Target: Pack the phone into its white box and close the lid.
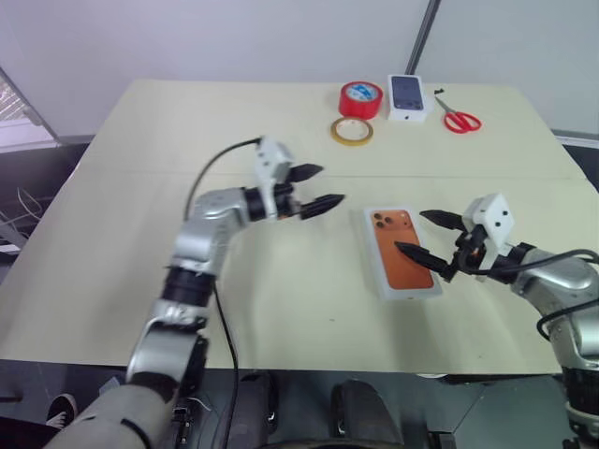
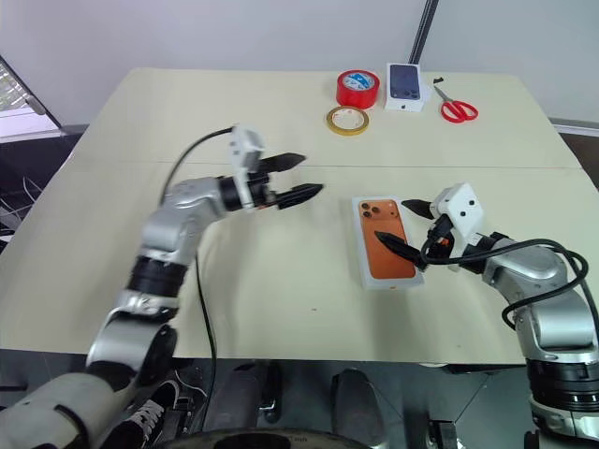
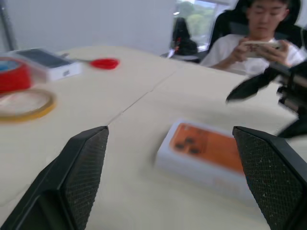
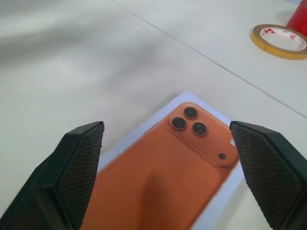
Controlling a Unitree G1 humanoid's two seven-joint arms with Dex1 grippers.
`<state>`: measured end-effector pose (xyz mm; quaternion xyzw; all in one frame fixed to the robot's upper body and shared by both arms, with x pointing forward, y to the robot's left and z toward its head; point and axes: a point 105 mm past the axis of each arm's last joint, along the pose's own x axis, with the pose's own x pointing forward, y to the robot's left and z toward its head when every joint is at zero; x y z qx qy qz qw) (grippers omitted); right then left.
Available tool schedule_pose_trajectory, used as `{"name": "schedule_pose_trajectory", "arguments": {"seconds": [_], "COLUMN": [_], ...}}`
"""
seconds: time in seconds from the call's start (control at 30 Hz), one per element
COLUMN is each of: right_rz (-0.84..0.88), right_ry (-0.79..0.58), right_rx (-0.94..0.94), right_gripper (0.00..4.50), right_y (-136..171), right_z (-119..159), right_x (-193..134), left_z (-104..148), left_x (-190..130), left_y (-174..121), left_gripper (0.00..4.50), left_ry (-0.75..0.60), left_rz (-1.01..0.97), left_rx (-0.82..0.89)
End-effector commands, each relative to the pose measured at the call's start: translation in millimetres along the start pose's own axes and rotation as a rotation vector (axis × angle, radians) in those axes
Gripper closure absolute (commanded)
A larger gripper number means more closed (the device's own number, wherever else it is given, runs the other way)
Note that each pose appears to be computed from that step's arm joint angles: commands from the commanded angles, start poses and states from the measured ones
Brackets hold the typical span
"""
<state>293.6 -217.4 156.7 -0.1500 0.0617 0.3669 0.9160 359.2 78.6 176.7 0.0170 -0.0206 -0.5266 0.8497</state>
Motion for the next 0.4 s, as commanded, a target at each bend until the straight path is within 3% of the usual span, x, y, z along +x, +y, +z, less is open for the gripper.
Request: {"name": "schedule_pose_trajectory", "arguments": {"seconds": [0.03, 0.27, 0.4], "right_rz": [0.037, -0.002, -0.002], "right_ry": [-0.007, 0.010, 0.032], "right_rx": [-0.040, -0.067, -0.066], "right_gripper": [0.02, 0.02, 0.02], "right_y": [0, -19, -27], "right_z": [4, -8, -18], "right_x": [-8, -26, -41], "left_z": [-1, -44, -50], "left_x": [-31, -87, -104], "left_y": [3, -2, -5], "left_gripper": [0.05, 0.05, 0.05], "left_ry": [0.002, 0.138, 0.178], "left_rz": [0.034, 0.142, 0.166], "left_rx": [-0.026, -0.070, -0.044]}}
